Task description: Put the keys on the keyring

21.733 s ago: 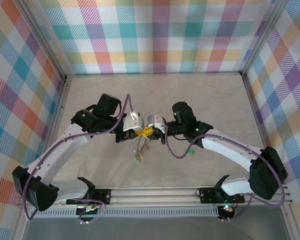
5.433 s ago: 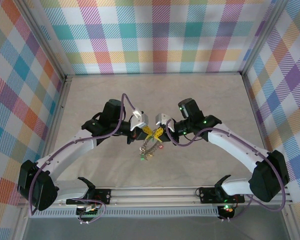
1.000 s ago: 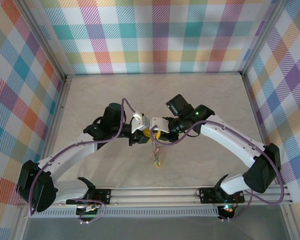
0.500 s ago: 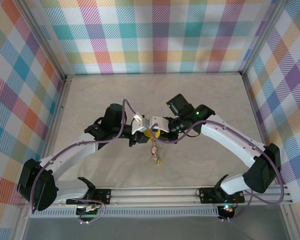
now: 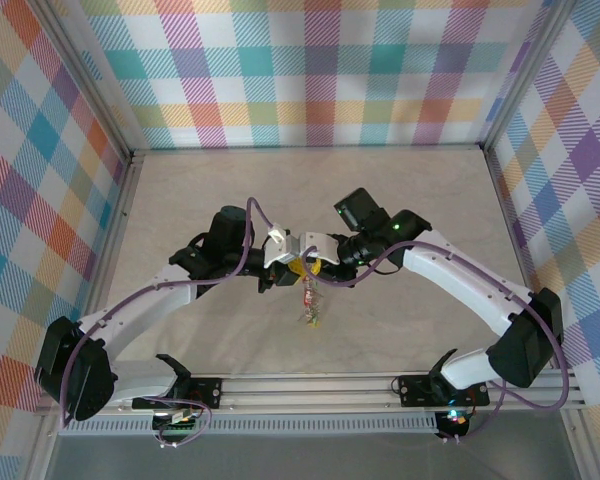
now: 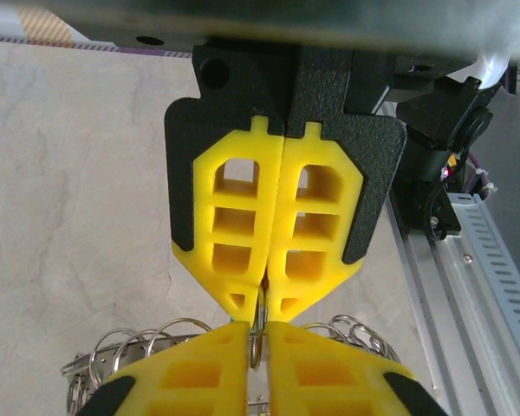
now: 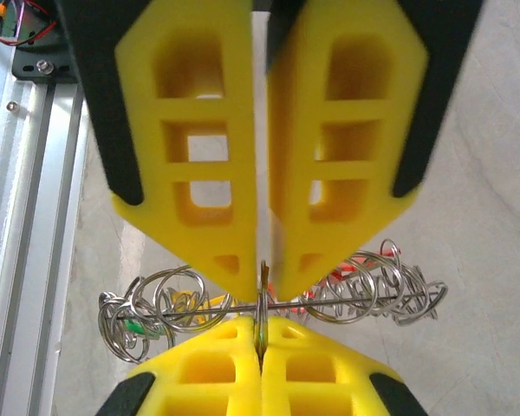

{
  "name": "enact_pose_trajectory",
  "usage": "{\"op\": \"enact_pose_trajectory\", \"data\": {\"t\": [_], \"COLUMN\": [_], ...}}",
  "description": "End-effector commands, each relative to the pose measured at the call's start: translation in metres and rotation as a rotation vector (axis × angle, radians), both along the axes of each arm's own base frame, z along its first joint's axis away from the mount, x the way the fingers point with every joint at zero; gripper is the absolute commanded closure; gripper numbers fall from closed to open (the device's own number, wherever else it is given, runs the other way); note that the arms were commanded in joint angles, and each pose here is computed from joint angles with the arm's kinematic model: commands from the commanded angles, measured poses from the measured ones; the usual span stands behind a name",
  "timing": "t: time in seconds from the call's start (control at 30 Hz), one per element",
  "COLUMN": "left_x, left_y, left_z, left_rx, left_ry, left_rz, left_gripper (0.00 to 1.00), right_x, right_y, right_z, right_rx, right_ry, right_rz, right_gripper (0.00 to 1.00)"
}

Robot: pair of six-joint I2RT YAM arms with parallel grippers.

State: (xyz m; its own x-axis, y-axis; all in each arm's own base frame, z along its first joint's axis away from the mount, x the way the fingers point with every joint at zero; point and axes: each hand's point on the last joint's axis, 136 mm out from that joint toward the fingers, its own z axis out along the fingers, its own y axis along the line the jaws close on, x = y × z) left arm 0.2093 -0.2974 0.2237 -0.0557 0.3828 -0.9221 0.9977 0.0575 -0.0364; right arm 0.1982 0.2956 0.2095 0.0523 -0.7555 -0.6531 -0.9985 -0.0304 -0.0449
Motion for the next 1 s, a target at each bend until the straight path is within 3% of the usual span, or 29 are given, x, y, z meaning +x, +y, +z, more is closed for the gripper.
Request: {"op": "enact_pose_trajectory", "data": {"t": [0.0,0.1,0.3,0.4,0.57,0.97], "left_x": [-0.005,-0.008,-0.008,-0.01,-0.011,-0.012], "left_y": [-0.007,-0.008,-0.009,-0.009,-0.007,-0.007], "left_z": [-0.001,0.0,0.001,0.001,0.009,0.027], "left_rx": [0.012,0.002,-0.009,-0.014,-0.059,-0.132], "left_ry": [0.01,0.011,0.0,-0.005,-0.046,-0.052], "left_rz": [-0.032,-0.045,-0.056,-0.064,-0.052,-0.043], "left_gripper": [0.81,0.81,0.99,1.0,1.0,1.0], "right_x": [-0.004,-0.004,-0.004,-0.005,-0.004,-0.014], "right_y": [0.013,0.014,0.015,0.015,0.009,-0.015], "right_z": [0.022,0.023,0.026,0.026,0.023,0.02], "right_rx": [0.107,0.111,0.134,0.152,0.165,0.254], "right_ry": [-0.022,-0.028,-0.038,-0.048,-0.073,-0.023], "right_rz": [0.035,0.037,0.039,0.04,0.019,-0.045], "right_gripper": [1.0,1.0,1.0,1.0,0.8,0.68]}}
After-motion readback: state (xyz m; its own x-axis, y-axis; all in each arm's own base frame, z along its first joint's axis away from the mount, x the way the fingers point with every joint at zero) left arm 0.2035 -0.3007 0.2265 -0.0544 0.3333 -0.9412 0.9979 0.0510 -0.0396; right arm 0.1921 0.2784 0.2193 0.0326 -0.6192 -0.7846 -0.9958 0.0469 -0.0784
